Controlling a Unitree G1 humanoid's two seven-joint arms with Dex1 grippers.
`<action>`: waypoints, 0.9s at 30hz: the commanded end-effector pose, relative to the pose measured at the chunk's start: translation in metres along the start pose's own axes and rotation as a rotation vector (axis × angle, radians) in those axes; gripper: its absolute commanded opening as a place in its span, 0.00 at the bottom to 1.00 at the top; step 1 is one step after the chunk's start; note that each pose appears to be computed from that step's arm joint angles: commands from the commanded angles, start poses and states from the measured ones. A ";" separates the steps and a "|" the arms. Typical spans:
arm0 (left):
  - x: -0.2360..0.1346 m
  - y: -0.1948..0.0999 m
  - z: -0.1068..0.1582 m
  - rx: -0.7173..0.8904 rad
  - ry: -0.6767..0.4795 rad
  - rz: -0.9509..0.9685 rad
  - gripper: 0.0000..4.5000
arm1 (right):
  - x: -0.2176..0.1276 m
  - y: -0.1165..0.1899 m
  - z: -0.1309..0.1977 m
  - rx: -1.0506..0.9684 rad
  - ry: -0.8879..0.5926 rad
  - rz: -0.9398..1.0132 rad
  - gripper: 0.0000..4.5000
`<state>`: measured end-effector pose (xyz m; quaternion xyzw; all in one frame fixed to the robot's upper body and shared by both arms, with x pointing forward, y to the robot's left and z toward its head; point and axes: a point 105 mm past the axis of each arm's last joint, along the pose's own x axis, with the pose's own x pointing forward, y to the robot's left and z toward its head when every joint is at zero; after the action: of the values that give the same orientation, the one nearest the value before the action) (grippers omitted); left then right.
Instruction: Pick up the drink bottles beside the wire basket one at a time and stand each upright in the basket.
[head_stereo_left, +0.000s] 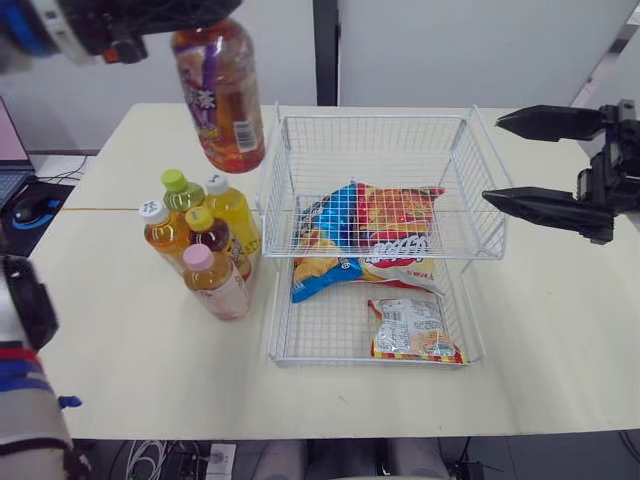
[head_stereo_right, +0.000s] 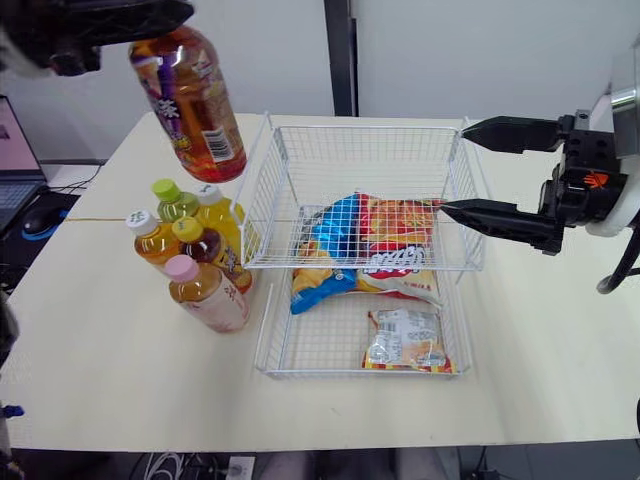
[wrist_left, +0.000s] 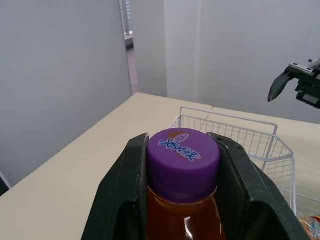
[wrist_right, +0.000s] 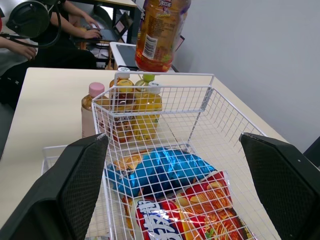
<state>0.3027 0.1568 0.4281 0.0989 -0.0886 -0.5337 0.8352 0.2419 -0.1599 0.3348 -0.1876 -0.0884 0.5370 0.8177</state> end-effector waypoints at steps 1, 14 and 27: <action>0.014 -0.012 0.018 0.036 -0.066 -0.095 0.30 | -0.010 0.000 0.013 -0.055 -0.014 -0.047 1.00; 0.068 -0.025 0.004 0.017 -0.110 -0.269 0.30 | -0.016 0.002 0.008 -0.061 0.014 -0.085 1.00; 0.061 -0.021 0.013 0.044 -0.112 -0.287 0.30 | -0.017 0.008 0.011 -0.042 0.030 -0.084 1.00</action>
<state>0.3210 0.0925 0.4189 0.0764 -0.0925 -0.6434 0.7561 0.2315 -0.1702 0.3319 -0.1911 -0.0750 0.5043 0.8388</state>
